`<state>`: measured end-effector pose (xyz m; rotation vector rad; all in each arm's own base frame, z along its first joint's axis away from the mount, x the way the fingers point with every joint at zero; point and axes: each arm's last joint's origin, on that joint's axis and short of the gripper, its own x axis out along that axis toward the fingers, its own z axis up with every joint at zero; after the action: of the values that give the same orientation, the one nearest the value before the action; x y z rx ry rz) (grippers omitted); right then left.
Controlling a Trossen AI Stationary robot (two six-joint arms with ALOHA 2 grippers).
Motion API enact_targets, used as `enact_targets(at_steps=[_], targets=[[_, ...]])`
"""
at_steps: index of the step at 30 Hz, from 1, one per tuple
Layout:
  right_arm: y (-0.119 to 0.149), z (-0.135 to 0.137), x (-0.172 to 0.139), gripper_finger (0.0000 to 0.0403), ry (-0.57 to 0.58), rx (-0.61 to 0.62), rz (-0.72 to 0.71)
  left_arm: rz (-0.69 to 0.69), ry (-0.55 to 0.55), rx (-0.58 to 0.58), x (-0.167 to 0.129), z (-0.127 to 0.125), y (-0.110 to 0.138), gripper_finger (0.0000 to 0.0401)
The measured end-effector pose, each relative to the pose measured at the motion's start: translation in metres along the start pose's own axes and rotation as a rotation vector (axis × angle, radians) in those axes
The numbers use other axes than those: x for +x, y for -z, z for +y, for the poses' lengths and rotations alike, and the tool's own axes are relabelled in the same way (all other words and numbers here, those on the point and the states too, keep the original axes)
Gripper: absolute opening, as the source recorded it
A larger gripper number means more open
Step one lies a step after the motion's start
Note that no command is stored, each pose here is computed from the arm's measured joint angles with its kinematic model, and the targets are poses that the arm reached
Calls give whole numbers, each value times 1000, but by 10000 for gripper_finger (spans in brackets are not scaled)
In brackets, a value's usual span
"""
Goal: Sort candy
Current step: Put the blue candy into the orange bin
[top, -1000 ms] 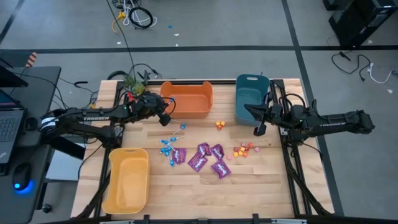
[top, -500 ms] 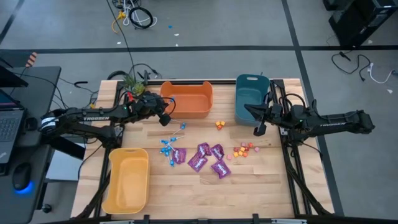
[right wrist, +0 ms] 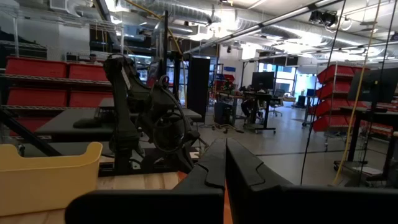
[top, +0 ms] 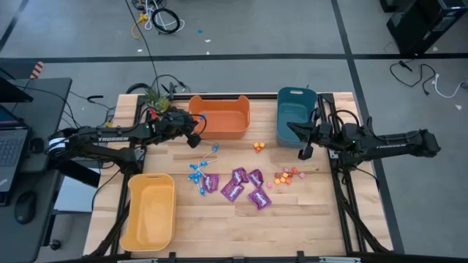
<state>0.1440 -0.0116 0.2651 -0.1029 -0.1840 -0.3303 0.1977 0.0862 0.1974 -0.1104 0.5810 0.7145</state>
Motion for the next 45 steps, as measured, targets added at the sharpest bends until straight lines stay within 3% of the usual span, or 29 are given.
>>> enact_targets(at_steps=[11,39,45], targets=[[0,0,0,0,0,0,0,-1,0,-1,0,0,0,57],[0,0,0,0,0,0,0,-69,9,-22,0,-1,-7,58],[0,0,0,0,0,0,0,-106,81,-5,-4,-3,-24,58]])
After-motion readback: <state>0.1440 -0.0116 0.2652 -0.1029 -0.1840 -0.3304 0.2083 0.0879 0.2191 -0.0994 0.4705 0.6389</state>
